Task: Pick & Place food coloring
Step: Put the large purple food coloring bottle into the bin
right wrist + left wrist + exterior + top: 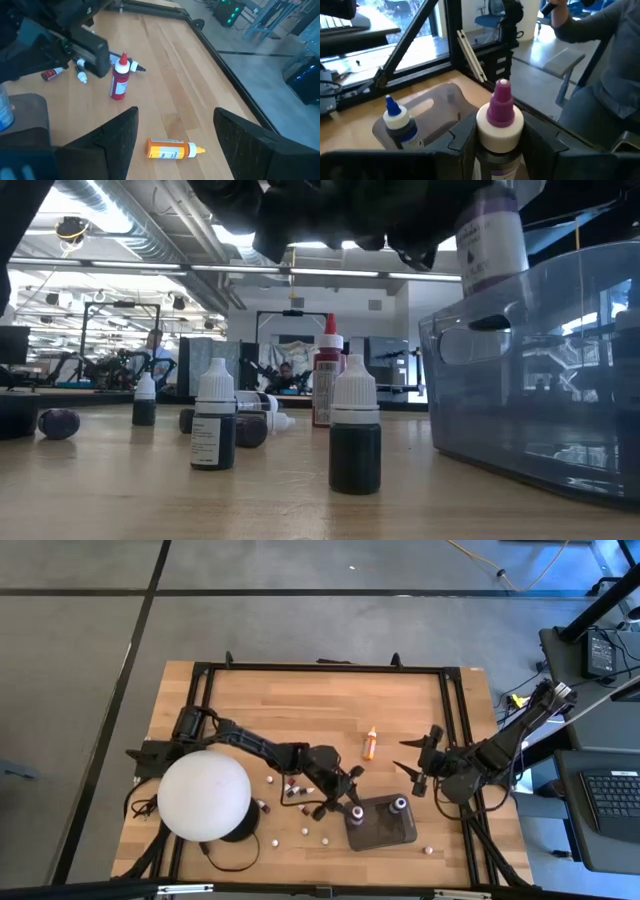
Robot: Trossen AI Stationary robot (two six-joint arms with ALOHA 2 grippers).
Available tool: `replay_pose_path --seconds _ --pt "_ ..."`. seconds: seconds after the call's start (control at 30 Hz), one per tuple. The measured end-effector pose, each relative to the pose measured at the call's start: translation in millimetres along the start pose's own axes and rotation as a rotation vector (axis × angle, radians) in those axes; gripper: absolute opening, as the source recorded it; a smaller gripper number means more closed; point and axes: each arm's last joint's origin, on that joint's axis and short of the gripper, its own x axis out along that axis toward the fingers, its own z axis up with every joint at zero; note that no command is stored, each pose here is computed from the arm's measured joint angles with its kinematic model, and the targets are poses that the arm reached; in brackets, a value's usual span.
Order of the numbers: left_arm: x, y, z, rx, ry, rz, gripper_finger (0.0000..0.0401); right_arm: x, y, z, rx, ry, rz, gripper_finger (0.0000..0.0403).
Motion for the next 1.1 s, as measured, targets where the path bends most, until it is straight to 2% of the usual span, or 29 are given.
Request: replay_pose_path --seconds 0.13,0.23,0.53,1.1 --pt "-2.9 4.6 -5.4 -0.024 0.046 0.024 0.0118 3.2 4.5 -1.7 -0.021 0.013 -0.006 0.0260" --pt "-0.9 6.3 -14.0 -0.029 0.098 0.086 0.0122 4.5 6.1 -2.3 -0.030 0.018 -0.009 0.0260" --pt "14.2 9.1 -45.8 -0.072 0.115 0.093 0.0120 4.6 6.6 -2.1 -0.059 0.016 -0.007 0.0260" --pt "16.7 4.0 -46.2 -0.082 0.128 0.078 0.0127 4.6 6.5 -2.1 -0.059 0.016 -0.007 0.0260"
